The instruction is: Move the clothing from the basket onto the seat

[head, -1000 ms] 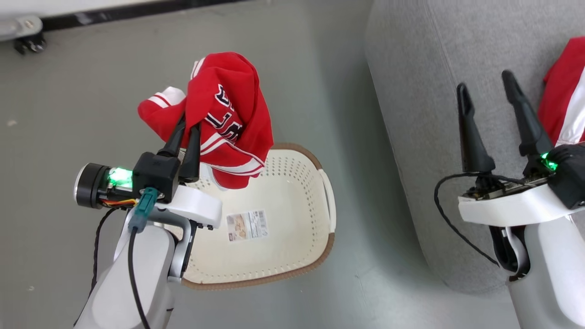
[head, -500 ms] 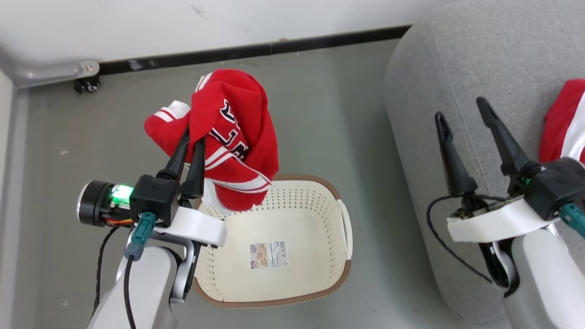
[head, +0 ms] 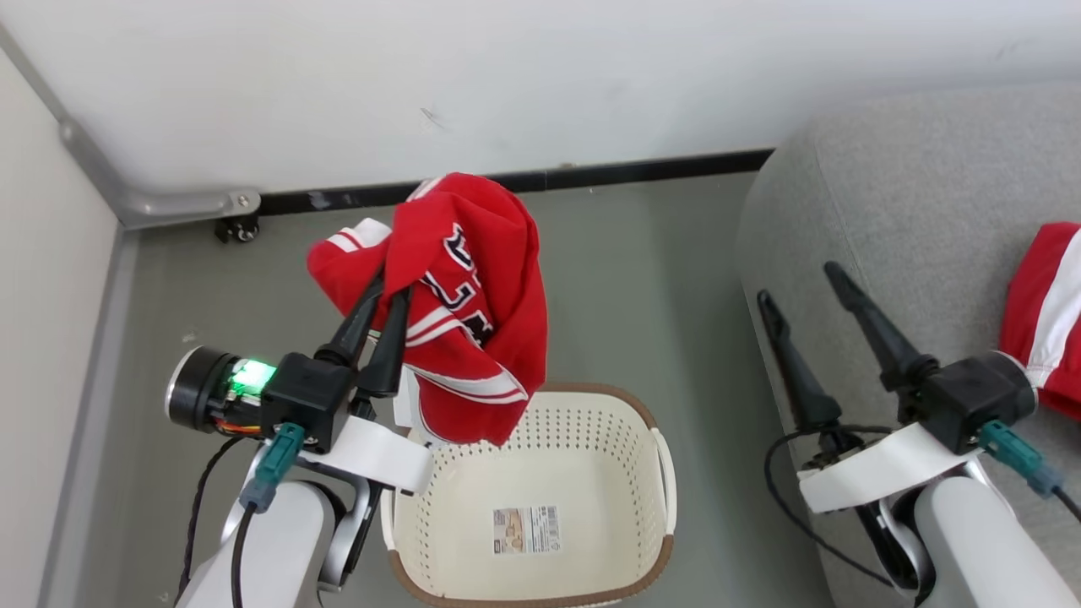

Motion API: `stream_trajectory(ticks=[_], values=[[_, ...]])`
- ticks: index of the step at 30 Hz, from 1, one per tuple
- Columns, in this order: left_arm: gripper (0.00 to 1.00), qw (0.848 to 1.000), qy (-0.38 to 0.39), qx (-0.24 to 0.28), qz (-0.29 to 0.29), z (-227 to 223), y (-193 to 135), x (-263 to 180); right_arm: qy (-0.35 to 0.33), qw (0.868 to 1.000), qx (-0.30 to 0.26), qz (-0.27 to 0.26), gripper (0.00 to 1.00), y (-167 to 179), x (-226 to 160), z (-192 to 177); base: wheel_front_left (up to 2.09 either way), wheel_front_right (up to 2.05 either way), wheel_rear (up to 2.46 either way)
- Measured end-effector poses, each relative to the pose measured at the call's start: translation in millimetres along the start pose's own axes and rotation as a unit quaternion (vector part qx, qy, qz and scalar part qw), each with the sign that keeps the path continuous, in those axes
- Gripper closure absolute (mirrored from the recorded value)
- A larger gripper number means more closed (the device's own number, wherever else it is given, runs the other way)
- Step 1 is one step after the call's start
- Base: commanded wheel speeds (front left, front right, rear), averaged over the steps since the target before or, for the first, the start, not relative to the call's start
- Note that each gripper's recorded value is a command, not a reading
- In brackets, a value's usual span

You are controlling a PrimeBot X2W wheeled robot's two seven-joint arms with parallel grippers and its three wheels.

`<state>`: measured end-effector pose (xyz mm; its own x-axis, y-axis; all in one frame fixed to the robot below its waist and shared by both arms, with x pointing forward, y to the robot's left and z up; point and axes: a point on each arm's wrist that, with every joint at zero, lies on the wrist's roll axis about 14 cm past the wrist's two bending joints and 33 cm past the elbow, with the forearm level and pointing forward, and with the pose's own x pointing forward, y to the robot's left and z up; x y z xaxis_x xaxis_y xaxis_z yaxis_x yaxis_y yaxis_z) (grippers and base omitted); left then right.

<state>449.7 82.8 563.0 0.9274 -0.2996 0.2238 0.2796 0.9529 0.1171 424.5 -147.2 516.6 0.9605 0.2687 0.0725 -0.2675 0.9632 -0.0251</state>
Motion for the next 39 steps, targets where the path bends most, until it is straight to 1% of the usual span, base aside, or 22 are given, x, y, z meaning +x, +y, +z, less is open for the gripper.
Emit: stream_trajectory(ticks=[3,10,19,24,30,35,39], values=[[1.00,1.000,-0.013,0.003,-0.012,12,-4,-4,0.004,1.000,0.004,0.020,0.00,14,-3,1,0.00,0.00,0.00],[1.00,0.998,-0.029,0.006,-0.048,30,-19,-18,0.037,0.995,0.004,0.088,0.00,53,-16,-5,0.00,0.00,0.00],[1.00,0.994,-0.059,0.010,-0.089,56,-38,-29,0.068,0.986,-0.005,0.154,0.00,79,-32,-6,0.00,0.00,0.00],[1.00,0.992,-0.069,0.012,-0.106,65,-47,-35,0.091,0.977,-0.001,0.191,0.00,94,-45,-9,0.00,0.00,0.00],[1.00,0.989,-0.077,0.013,-0.123,72,-55,-40,0.108,0.972,-0.008,0.211,0.00,95,-53,-8,0.00,0.00,0.00],[1.00,0.987,-0.086,0.014,-0.137,79,-64,-46,0.109,0.968,-0.006,0.227,0.00,97,-52,2,0.00,0.00,0.00],[1.00,0.984,-0.092,0.015,-0.149,84,-72,-49,0.120,0.961,0.001,0.249,0.00,106,-55,3,0.00,0.00,0.00]])
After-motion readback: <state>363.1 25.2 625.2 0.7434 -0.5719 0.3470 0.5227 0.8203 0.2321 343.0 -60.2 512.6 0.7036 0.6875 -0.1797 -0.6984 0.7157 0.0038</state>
